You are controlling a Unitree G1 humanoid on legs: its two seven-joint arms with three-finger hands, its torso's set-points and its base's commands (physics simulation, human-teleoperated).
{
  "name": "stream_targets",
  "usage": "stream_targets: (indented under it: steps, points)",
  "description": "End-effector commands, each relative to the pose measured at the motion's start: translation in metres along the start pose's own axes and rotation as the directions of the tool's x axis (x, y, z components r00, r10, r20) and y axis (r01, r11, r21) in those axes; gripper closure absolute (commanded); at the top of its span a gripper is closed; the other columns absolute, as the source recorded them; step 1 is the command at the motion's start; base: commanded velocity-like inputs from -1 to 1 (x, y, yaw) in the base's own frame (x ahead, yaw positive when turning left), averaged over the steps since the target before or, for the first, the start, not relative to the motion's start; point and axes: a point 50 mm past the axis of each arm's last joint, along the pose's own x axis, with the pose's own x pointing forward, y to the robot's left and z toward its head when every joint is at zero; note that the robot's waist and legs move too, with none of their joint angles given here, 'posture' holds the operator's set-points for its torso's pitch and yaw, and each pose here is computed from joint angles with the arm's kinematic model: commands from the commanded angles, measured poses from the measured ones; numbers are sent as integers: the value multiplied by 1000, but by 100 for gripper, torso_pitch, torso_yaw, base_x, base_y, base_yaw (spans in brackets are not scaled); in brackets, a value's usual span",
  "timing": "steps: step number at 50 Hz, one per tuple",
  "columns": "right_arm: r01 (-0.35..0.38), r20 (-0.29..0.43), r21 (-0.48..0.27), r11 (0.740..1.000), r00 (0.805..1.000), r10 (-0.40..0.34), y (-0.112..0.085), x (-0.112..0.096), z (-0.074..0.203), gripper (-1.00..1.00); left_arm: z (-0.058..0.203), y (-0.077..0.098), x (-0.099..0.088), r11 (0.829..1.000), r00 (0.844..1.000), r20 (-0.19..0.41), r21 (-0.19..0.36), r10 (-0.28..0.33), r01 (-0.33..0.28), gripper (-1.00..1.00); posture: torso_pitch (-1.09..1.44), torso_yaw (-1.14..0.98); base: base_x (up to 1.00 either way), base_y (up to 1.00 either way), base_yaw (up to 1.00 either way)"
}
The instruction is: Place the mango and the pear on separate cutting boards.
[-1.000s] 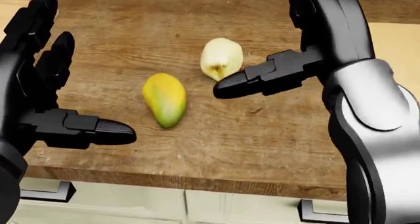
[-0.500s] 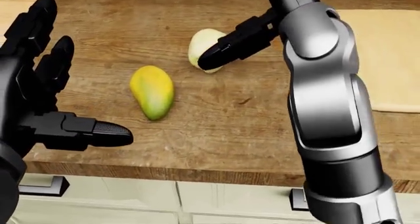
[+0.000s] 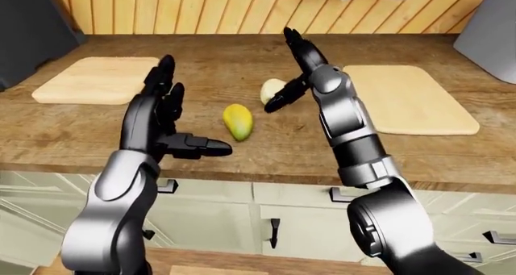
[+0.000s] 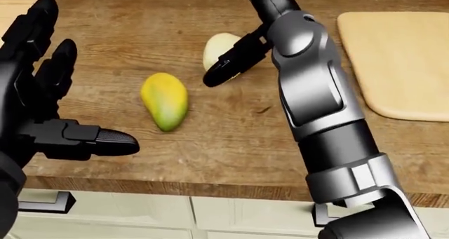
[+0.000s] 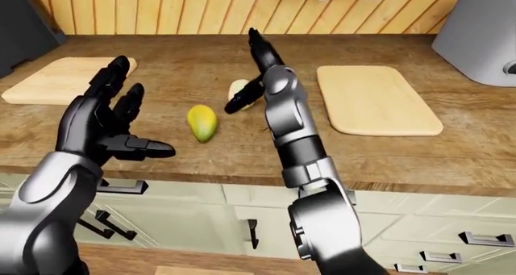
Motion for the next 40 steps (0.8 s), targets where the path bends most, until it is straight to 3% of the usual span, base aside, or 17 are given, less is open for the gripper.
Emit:
stream_targets:
  steps: [1,10,13,16,19,29,32,34,40]
  points:
    - [54,99,-22,998,994,-52,-12,-3,23,-100,14,1,-1,1000,996,86,15,6,-7,-100,0,0,0,0,0]
    - [28,53,-82,996,998,-24,-1,1,8,-100,15,0,-3,1000,996,86,15,5,-7,-100,0,0,0,0,0]
    - [23,42,-88,996,999,-20,0,3,4,-55,15,0,-3,1000,996,86,14,5,-6,-100,0,0,0,0,0]
    - [19,28,-96,995,999,-17,2,4,-1,-41,14,1,-2,1000,996,86,15,5,-6,-100,0,0,0,0,0]
    - [16,18,-103,995,1000,-14,3,5,-5,-7,13,1,-2,1000,996,86,15,5,-6,-100,0,0,0,0,0]
    - [1,-9,-141,990,1000,-2,15,8,-17,27,14,2,-5,1000,996,87,14,6,-8,-100,0,0,0,0,0]
    - [26,3,-137,990,1000,-26,4,5,-10,57,14,2,-5,1000,996,86,15,6,-7,-100,0,0,0,0,0]
    - [50,21,-118,992,999,-48,-6,-2,-6,100,16,2,-5,1000,996,89,15,5,-7,-100,0,0,0,0,0]
    - [124,72,-52,991,990,-120,-38,-32,8,100,22,1,-4,1000,995,98,23,3,-5,-100,0,0,0,0,0]
